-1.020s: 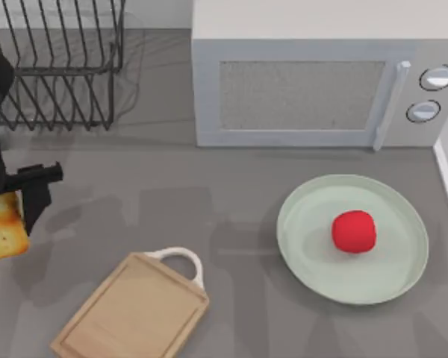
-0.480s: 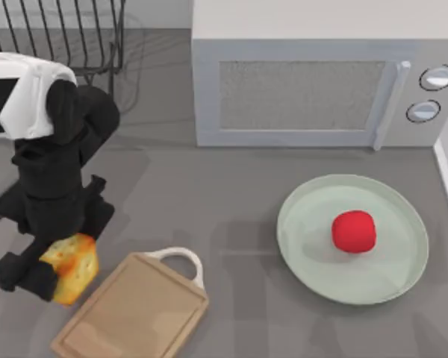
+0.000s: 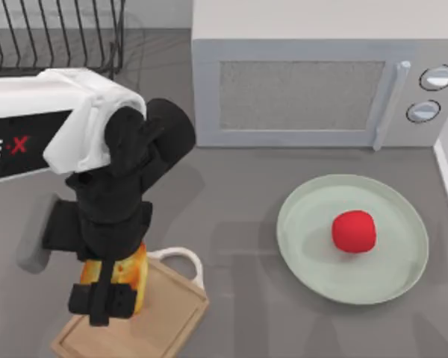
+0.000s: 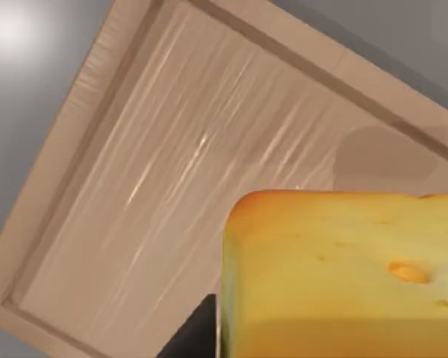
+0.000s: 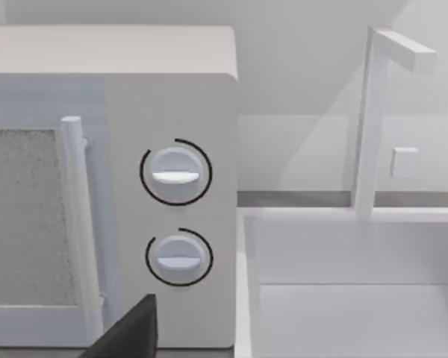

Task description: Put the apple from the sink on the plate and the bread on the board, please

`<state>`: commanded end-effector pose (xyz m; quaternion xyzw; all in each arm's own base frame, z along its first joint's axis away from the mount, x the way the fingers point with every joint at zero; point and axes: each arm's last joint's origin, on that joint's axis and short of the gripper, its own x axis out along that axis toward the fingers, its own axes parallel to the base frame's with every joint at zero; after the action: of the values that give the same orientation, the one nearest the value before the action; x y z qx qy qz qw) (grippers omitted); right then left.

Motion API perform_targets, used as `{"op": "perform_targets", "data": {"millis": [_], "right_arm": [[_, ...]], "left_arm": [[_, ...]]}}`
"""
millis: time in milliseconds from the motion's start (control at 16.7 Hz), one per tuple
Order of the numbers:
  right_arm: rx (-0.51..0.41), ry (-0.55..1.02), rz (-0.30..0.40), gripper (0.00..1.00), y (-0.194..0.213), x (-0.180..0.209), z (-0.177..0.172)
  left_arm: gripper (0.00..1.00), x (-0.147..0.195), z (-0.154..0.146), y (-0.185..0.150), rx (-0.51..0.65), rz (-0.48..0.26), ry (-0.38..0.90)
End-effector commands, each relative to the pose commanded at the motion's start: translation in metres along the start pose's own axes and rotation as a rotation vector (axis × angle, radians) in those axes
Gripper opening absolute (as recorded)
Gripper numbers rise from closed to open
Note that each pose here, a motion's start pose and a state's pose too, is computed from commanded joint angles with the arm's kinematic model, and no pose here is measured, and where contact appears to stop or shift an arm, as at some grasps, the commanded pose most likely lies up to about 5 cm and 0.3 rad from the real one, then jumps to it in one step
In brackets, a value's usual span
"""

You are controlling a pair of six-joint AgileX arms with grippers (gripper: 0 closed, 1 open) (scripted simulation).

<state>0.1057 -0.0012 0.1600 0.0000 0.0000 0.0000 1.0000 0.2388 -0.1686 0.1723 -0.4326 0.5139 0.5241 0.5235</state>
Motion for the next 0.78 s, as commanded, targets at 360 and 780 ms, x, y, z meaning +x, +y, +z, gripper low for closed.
{"op": "perform_targets", "data": {"millis": [360, 780], "right_arm": [[0.0, 0.0, 0.0, 1.0, 0.0, 0.0, 0.0], [0.0, 0.0, 0.0, 1.0, 0.0, 0.0, 0.0]], "left_arm": [[0.0, -0.014, -0.019, 0.015, -0.083, -0.063, 0.027], [0.0, -0.011, -0.018, 0.014, -0.084, -0.059, 0.024]]}}
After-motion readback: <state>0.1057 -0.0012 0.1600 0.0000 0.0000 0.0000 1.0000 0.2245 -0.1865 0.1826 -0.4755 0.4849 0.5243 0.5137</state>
